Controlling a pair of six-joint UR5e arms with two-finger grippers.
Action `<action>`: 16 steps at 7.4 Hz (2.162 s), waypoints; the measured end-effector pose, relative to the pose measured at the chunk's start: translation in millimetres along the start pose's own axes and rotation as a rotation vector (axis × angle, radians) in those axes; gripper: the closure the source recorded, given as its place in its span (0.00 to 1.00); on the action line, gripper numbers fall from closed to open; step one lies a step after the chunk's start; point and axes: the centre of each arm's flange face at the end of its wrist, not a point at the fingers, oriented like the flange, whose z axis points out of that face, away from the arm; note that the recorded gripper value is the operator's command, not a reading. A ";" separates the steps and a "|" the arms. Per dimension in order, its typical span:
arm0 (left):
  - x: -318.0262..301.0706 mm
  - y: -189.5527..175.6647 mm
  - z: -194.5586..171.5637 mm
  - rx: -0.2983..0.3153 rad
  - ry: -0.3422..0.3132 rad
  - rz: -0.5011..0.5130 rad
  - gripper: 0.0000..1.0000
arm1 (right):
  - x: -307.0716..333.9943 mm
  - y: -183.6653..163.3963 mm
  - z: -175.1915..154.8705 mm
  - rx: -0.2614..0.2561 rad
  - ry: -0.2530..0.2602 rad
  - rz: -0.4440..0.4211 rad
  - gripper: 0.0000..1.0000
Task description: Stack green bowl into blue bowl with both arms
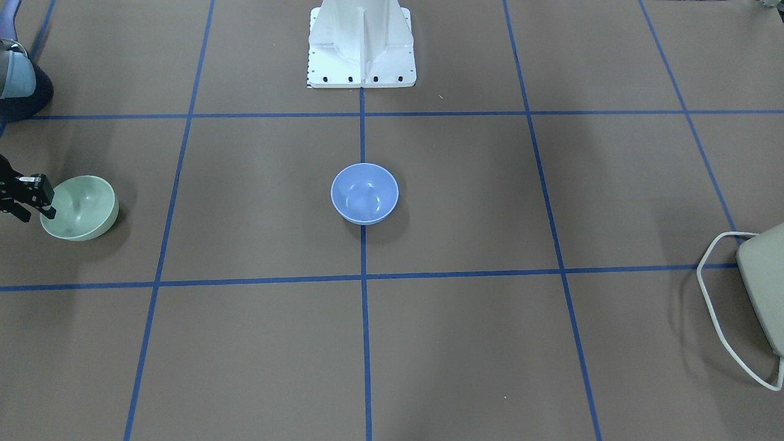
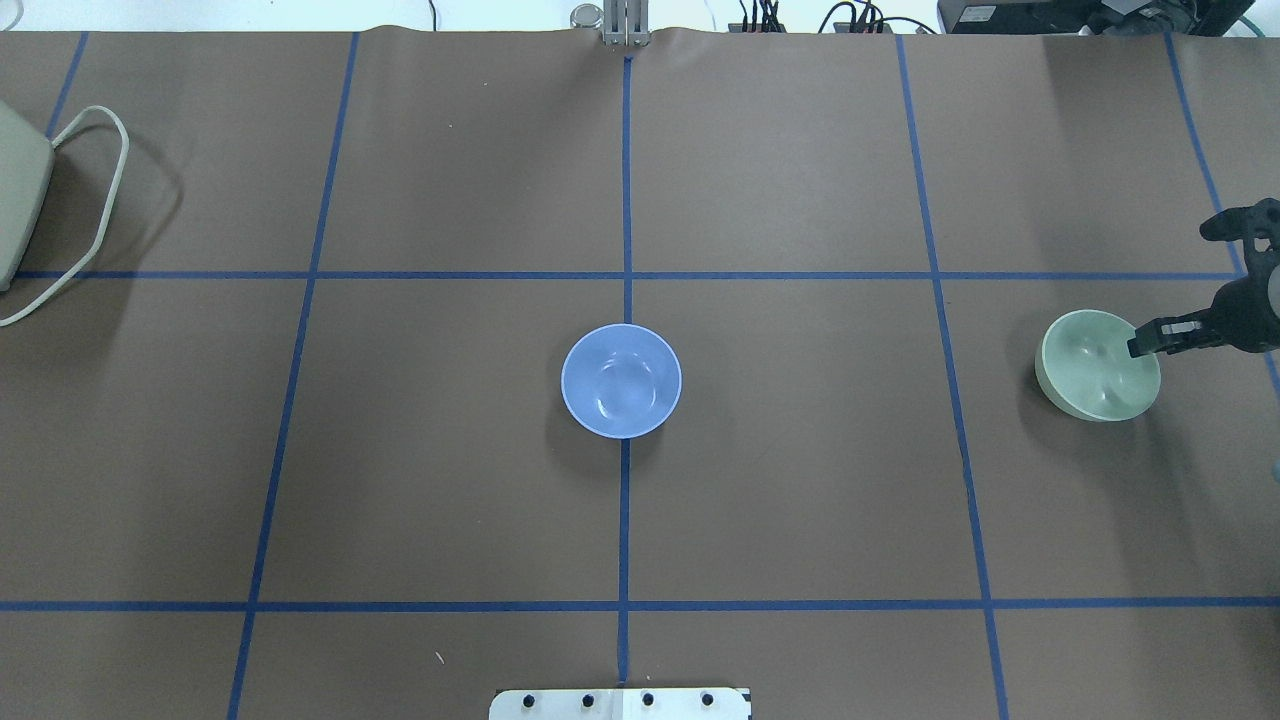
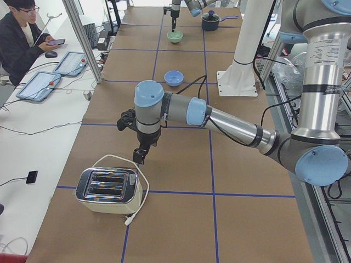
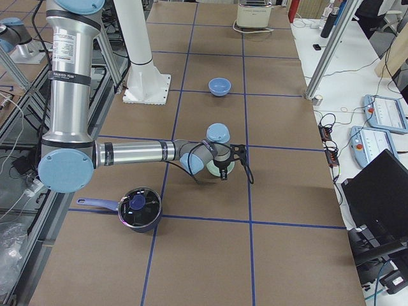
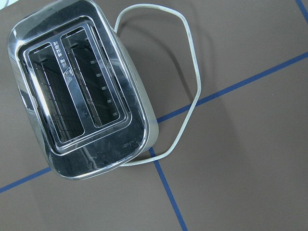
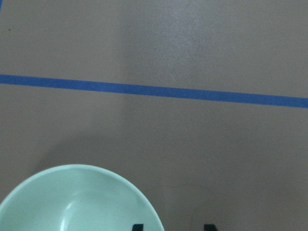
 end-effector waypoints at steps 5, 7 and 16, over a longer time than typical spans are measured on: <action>-0.3 -0.9 0.6 0.001 -0.002 0.002 0.01 | -0.4 7.0 3.3 -0.013 0.002 -0.018 1.00; -3.0 2.6 5.2 -0.009 0.003 -0.017 0.01 | -13.9 1.8 -8.4 -0.002 -0.029 -0.029 1.00; -34.2 68.4 57.8 -0.030 0.010 -0.176 0.01 | -398.8 -102.8 -127.0 -0.058 -0.129 0.330 1.00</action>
